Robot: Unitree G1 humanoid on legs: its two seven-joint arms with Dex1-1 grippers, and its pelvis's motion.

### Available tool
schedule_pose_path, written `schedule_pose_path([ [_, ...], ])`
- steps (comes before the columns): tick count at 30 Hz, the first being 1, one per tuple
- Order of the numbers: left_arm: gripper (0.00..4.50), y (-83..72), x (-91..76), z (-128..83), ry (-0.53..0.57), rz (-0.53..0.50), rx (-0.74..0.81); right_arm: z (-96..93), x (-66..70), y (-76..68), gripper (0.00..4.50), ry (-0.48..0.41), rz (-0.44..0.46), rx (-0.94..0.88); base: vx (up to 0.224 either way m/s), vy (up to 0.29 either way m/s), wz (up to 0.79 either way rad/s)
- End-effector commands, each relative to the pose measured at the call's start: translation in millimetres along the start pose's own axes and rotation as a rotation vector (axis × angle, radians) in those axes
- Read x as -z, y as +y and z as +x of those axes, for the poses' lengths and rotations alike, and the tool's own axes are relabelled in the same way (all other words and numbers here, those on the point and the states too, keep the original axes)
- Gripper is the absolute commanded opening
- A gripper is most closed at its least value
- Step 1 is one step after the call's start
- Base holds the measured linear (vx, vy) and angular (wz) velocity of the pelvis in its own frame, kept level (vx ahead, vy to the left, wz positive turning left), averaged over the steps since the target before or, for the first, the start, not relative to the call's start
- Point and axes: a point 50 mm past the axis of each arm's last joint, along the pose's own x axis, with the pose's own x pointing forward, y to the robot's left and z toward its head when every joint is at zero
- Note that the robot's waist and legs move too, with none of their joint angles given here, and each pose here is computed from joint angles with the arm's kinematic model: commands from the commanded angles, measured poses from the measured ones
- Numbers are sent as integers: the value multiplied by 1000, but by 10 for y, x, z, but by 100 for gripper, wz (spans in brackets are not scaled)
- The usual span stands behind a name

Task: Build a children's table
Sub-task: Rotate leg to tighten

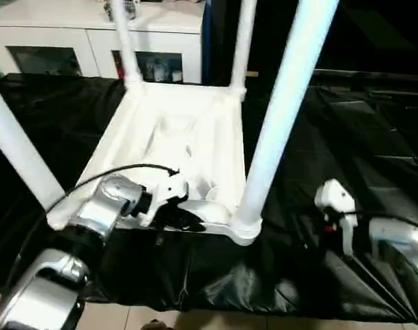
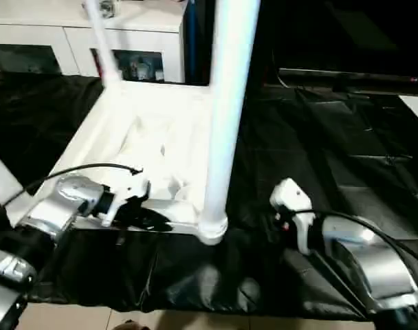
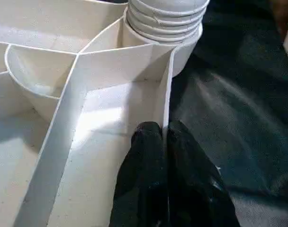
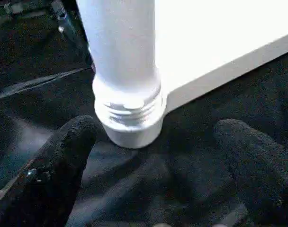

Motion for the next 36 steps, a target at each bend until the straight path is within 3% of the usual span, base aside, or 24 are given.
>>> schedule_pose_path([
  [1, 3, -17, -15, 20, -76, -75, -92, 57, -49, -16, 450, -4, -19, -18, 0, 0, 0],
  [6, 3, -106, -15, 100, -47, -22, -138, 279, -72, -44, 450, -7, -72, -9, 0, 0, 0],
  [11, 3, -129, -63, 124, -61, -36, -171, 523, -165, -110, 450, -10, -138, -4, 0, 0, 0],
  [17, 3, -135, -81, 110, -50, -33, -183, 620, -195, -160, 450, -6, -154, -31, 0, 0, 0],
  [25, 0, -121, -34, 22, -29, -33, -176, 686, -119, -178, 375, 27, -158, -82, 0, 0, 0],
  [36, 0, -124, 11, -71, 8, -42, -127, 783, -115, -131, 286, -46, -110, -93, 0, 0, 0],
])
